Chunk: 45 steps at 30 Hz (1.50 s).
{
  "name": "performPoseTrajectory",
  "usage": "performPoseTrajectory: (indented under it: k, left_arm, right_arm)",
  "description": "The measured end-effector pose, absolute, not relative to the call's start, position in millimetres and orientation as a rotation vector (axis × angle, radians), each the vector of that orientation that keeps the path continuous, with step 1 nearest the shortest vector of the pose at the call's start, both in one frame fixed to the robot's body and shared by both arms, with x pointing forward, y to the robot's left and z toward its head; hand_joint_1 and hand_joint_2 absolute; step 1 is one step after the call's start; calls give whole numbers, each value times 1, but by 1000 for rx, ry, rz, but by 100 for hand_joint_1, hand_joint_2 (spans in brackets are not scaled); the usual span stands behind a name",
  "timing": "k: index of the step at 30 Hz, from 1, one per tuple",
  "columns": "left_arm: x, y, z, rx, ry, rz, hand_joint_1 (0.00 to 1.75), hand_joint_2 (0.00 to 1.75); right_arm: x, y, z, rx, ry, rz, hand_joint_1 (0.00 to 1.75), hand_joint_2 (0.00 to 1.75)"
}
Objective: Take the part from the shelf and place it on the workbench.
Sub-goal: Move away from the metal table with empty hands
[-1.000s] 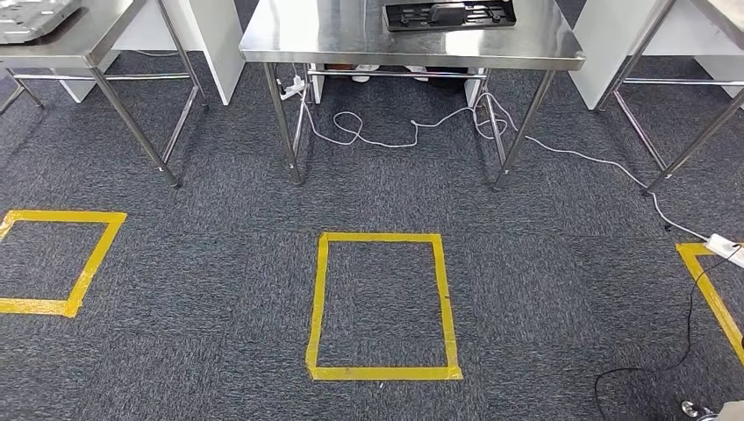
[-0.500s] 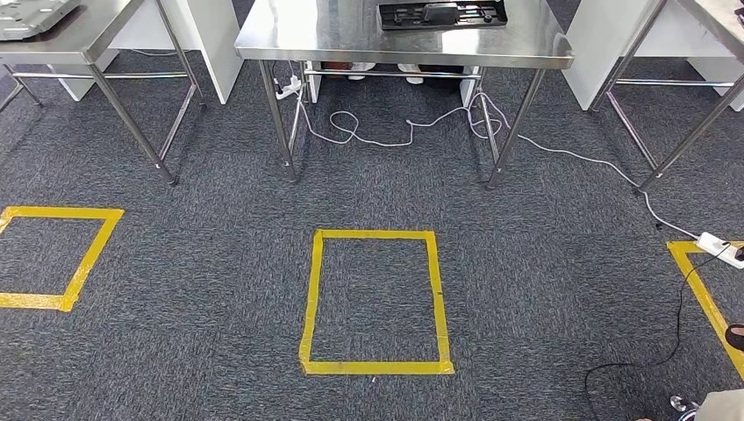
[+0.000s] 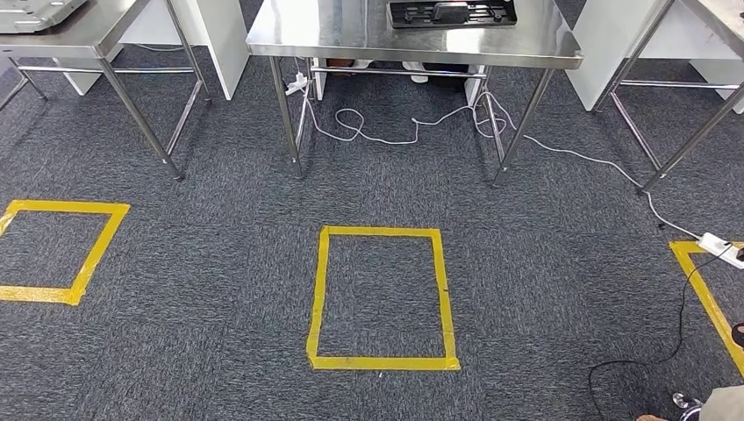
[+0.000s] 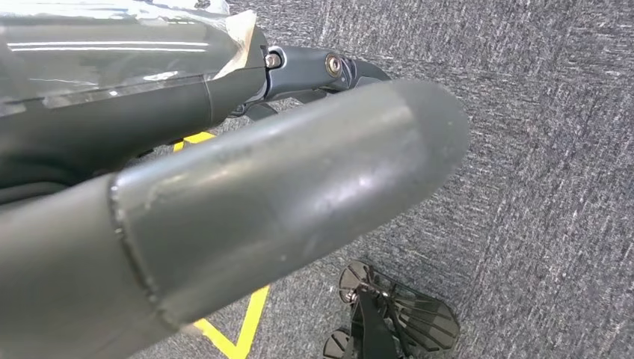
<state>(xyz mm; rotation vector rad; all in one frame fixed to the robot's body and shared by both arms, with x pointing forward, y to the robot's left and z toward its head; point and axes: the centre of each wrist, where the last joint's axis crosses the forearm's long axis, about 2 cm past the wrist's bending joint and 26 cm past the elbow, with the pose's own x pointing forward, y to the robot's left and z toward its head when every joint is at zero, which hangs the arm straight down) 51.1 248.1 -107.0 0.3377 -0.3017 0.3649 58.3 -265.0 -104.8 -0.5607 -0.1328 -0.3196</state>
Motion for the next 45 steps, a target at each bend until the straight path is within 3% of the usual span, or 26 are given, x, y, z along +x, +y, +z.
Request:
performPoseTrajectory:
  k: [45]
  left_arm:
    - [50,245,-107,326,-293,366,0,0]
  right_arm:
    - [55,-267,-106,-533,-123,-386,0,0]
